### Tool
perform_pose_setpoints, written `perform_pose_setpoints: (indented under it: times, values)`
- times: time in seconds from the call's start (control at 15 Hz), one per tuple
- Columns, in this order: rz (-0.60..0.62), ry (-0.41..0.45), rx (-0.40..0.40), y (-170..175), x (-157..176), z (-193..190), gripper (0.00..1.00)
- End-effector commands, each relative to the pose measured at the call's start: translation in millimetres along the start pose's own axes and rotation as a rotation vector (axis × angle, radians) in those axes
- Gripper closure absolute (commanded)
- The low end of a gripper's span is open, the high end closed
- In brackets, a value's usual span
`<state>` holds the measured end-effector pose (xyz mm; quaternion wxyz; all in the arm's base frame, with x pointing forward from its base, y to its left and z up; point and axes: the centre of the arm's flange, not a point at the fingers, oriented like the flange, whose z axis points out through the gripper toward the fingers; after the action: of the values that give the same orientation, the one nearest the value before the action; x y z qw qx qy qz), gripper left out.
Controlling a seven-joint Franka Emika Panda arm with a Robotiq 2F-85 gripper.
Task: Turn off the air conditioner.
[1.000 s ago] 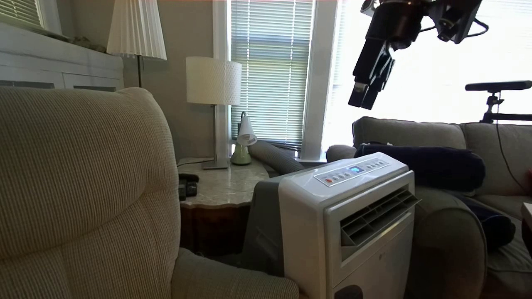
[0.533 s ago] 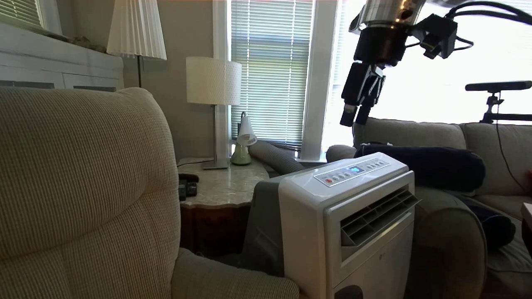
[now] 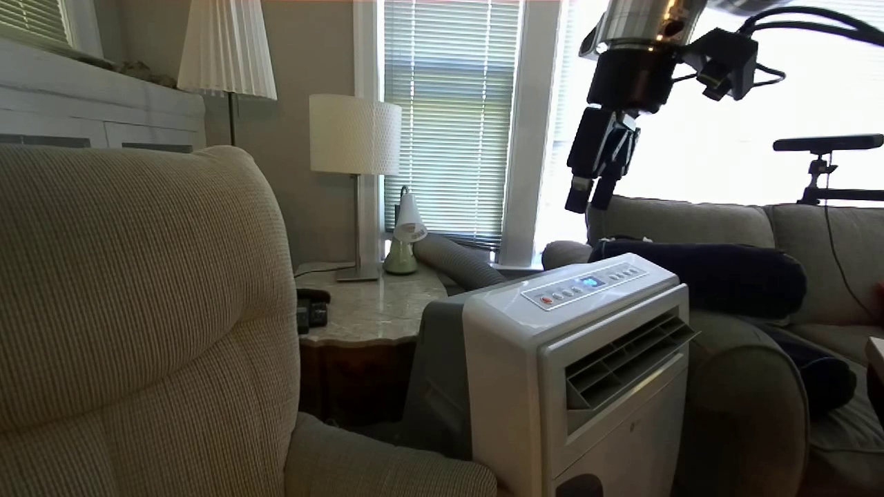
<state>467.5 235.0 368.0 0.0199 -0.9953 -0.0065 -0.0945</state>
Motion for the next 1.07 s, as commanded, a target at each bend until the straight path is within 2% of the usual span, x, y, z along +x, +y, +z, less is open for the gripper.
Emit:
perform_pose_setpoints:
  times: [0.0, 0.27, 0.67, 1.0]
  values:
    - [0.034, -0.029, -0.004, -8.6, 8.8, 28.4, 0.00]
    - [0.047, -0.077, 0.019, -16.3, 14.2, 54.2, 0.00]
    - [0.051, -0.099, 0.060, -26.1, 30.9, 76.9, 0.00]
    - [0.067, -0.128, 0.060, -28.2, 45.9, 98.7, 0.00]
